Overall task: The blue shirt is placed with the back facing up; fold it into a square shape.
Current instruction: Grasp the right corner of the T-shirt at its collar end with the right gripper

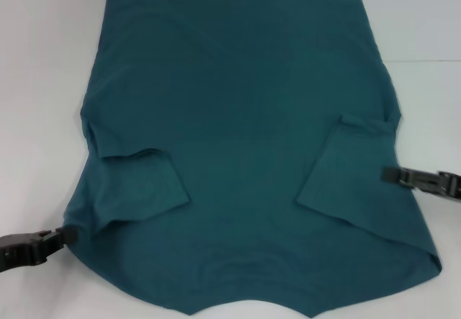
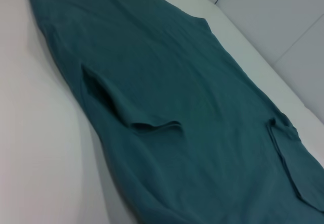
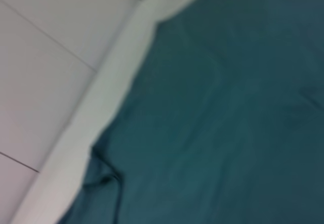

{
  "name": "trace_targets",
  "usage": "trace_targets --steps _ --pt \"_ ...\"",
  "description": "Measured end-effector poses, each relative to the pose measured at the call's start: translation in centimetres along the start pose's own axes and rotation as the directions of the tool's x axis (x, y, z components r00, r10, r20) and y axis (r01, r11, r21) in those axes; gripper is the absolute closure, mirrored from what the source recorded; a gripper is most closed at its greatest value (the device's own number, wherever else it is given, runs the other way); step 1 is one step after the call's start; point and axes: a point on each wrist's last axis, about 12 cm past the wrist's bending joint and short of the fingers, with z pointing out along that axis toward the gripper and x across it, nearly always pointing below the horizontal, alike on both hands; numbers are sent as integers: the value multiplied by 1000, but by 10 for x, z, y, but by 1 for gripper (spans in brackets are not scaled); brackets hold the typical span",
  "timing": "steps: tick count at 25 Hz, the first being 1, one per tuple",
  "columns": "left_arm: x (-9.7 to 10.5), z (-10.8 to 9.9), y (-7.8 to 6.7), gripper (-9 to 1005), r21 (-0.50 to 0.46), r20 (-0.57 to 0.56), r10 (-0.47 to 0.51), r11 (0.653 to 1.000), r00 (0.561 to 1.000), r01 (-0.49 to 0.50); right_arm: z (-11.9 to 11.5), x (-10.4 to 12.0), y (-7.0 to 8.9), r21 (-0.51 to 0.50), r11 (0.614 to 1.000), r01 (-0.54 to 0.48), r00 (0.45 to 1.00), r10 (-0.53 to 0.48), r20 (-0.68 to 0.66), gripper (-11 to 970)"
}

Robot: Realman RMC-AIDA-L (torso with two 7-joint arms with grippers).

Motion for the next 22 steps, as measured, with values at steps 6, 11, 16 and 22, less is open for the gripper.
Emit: trace_targets --steps 6,11,16,22 --pt "-4 4 -2 980 15 5 4 1000 1000 -4 -29 7 -12 80 994 -76 995 80 -56 100" --pt "-6 6 -3 980 21 14 6 1000 1000 -6 -42 16 -18 105 988 -112 991 118 -60 103" --pt "-8 6 -3 980 25 24 9 1000 1000 -9 -45 21 -17 98 987 -124 988 131 -77 107" --pt "-9 8 -4 979 29 25 9 1000 1000 -9 -44 25 -17 103 987 -124 982 137 -133 111"
